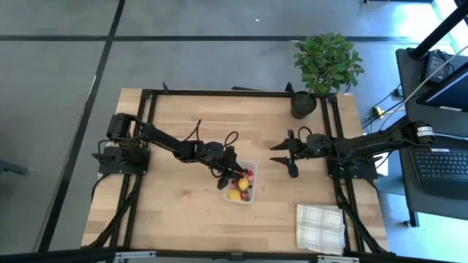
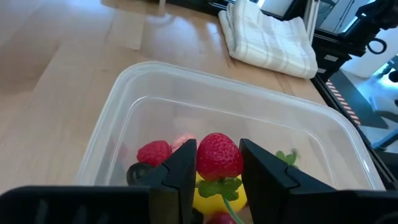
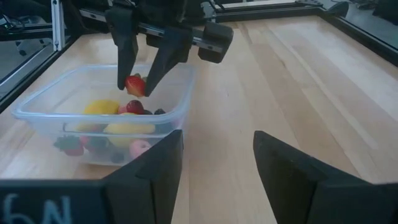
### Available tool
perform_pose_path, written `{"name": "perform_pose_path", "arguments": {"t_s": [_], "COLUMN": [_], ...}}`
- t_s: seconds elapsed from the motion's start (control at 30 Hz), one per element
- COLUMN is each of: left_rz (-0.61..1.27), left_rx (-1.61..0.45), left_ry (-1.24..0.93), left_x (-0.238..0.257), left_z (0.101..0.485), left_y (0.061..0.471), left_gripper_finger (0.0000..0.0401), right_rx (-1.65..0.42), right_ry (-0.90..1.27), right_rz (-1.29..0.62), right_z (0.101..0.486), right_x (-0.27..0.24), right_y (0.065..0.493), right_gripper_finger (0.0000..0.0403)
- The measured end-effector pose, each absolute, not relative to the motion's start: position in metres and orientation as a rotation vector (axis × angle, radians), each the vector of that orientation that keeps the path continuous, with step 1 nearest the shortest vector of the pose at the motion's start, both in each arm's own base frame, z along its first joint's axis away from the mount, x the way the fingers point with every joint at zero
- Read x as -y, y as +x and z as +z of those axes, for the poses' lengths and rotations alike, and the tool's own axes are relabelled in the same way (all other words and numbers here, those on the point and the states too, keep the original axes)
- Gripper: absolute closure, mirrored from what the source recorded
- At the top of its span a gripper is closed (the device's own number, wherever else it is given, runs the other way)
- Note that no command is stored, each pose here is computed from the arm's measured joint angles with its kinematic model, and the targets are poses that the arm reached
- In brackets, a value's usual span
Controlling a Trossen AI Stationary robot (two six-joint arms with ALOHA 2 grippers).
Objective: Pick and placing Produce into tupperware
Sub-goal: Put the strawberry into the transparent bin
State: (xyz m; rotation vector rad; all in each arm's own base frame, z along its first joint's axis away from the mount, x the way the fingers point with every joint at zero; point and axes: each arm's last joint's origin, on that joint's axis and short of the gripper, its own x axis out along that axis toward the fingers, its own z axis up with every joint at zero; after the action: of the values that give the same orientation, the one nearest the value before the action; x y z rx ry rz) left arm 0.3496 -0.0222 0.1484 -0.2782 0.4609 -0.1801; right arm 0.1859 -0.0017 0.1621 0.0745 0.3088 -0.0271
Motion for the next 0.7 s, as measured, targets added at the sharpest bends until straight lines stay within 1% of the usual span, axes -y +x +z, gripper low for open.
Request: {"name": "perform_pose_path", "arguments": {"t_s": [0.7], "left_rz": [-0.182], "left_rx": [-0.435], "left_ry": [-0.285], "left_x": [0.0222], "left_z": [0.1508], "left_y": [0.3503], "left_gripper_finger": [0.0295], "right_rx": [-0.309], "right_ry": [0.074], "right_rz": [-0.027], "right_z": [0.1621], "right_x": [0.0017], "right_y": [0.1859], "right_gripper_finger": [0.0205]}}
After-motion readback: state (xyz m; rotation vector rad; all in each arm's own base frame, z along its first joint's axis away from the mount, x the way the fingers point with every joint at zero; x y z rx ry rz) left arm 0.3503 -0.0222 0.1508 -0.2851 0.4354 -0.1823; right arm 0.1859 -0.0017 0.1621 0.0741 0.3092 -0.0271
